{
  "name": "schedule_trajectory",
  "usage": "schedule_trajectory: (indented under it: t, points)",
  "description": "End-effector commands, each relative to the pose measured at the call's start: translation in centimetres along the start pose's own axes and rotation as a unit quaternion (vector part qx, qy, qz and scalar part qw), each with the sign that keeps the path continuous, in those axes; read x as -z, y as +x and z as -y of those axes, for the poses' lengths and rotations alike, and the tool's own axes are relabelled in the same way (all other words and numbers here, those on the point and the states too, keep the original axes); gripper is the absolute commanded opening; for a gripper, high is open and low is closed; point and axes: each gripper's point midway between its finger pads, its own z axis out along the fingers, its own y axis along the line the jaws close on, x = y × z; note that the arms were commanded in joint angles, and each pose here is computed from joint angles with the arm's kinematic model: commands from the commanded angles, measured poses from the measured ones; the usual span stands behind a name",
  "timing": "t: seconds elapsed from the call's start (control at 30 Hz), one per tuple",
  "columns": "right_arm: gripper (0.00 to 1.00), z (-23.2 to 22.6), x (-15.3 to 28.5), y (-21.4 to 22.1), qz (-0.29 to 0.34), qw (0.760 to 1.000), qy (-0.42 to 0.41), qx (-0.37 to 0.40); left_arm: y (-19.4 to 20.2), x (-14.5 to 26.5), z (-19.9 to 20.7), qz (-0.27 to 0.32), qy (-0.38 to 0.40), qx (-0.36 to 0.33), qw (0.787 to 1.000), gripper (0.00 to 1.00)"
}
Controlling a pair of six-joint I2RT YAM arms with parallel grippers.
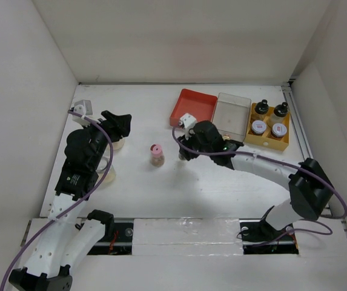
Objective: Organize the condiment bottles
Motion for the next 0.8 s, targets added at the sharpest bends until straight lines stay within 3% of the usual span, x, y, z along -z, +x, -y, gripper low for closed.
schedule_trajectory:
  t: [0.0, 0.07, 0.2, 0.37, 0.53, 0.77]
  points:
    - [0.41, 5.8, 4.9, -11.5, 0.164, 0.982, 0.081, -0.035, -0.8, 0.0, 0.7, 0.014, 0.016, 0.0, 1.0, 0.61]
    - [0.41, 11.2, 7.0, -13.9, 0.202, 0.967, 0.141, -0.066, -0.7, 0.1, 0.8, 0.011, 0.02, 0.0, 1.0, 0.61]
    - [0.39, 20.9, 7.8, -14.0, 0.206, 0.941, 0.246, -0.108, -0.7, 0.1, 0.8, 0.011, 0.02, 0.0, 1.0, 0.61]
    - [0.38, 29.8, 6.3, -11.1, 0.186, 0.918, 0.31, -0.161, -0.7, 0.1, 0.8, 0.011, 0.02, 0.0, 1.0, 0.61]
    - [0.38, 34.1, 3.5, -9.9, 0.17, 0.923, 0.294, -0.179, -0.7, 0.1, 0.8, 0.011, 0.02, 0.0, 1.0, 0.61]
    - [0.38, 35.8, 0.9, -7.9, 0.145, 0.927, 0.289, -0.189, -0.5, -0.2, 0.7, 0.008, 0.018, 0.0, 1.0, 0.61]
